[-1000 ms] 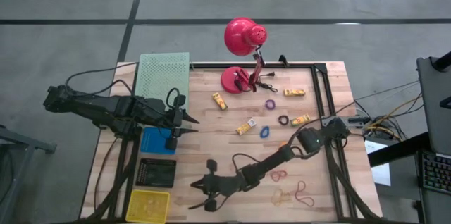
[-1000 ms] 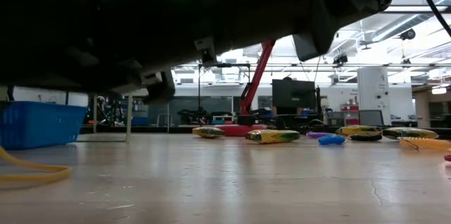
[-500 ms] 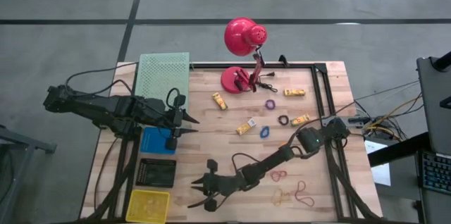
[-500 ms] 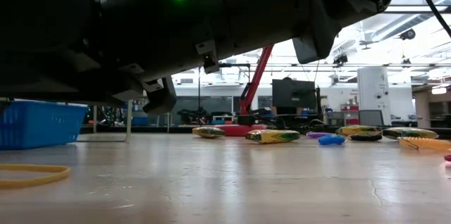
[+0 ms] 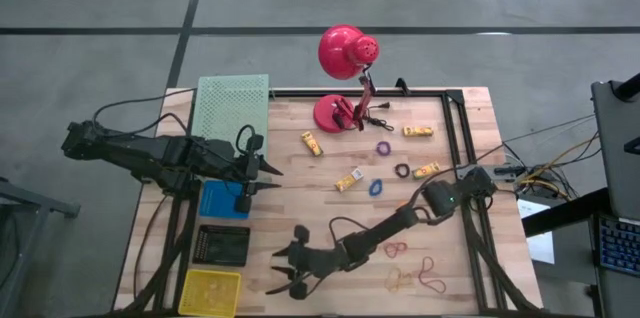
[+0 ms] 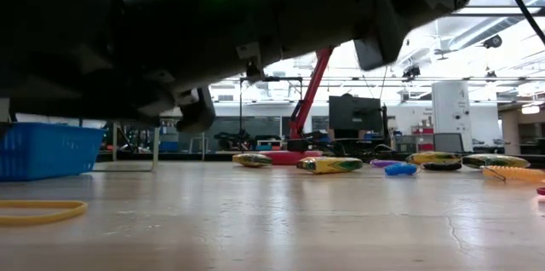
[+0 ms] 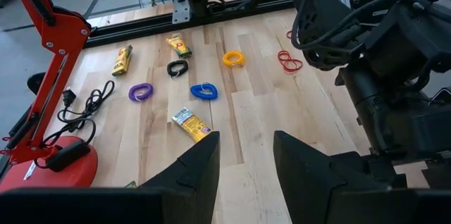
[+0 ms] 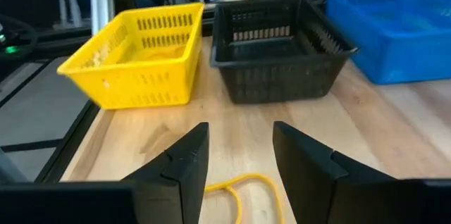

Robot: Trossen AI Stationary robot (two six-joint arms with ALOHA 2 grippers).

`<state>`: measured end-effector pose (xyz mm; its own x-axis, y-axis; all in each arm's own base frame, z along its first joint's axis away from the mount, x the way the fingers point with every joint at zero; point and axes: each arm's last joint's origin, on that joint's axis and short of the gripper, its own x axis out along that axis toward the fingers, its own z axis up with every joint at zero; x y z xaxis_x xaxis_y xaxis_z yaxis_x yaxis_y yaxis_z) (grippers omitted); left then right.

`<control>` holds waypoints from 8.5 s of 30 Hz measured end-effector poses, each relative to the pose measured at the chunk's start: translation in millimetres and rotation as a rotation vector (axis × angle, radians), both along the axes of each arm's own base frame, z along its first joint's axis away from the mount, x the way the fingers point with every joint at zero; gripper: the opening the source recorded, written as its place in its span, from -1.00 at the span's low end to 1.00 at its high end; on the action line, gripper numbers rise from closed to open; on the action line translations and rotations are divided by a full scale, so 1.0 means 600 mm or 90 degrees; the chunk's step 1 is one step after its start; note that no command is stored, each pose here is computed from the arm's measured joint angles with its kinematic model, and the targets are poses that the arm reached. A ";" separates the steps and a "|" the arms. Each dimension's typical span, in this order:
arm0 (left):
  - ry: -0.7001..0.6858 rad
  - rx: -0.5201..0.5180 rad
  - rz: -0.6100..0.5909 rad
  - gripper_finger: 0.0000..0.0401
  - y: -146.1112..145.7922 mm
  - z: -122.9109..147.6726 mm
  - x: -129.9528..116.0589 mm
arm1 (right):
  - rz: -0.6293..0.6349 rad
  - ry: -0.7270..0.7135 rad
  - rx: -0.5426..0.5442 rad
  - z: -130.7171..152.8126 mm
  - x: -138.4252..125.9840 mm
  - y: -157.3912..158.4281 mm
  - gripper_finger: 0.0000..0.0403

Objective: Pick & Place Office Desk Supplies
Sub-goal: Put the yellow rubber band into the yellow bin

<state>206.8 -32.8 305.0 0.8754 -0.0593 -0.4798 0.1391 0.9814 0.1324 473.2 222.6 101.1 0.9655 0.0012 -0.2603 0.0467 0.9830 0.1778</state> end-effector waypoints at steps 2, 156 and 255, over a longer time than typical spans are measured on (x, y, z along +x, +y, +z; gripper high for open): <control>0.000 0.000 0.000 -0.32 0.000 0.000 0.000 | -0.012 0.012 -0.011 0.011 -0.003 0.001 -0.23; 0.310 -0.113 0.101 0.06 -0.259 -0.231 0.049 | -0.082 0.383 0.072 0.293 -0.274 0.042 -0.40; 0.362 -0.053 0.068 -0.98 -0.323 -0.241 0.068 | -0.074 0.360 0.094 0.297 -0.269 0.047 -0.40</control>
<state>247.4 -226.3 160.2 0.4848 -0.0423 -0.8736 0.0658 0.9978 -0.0117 311.7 250.8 279.4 0.6727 -0.0210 -0.7396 0.2804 0.9323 0.2285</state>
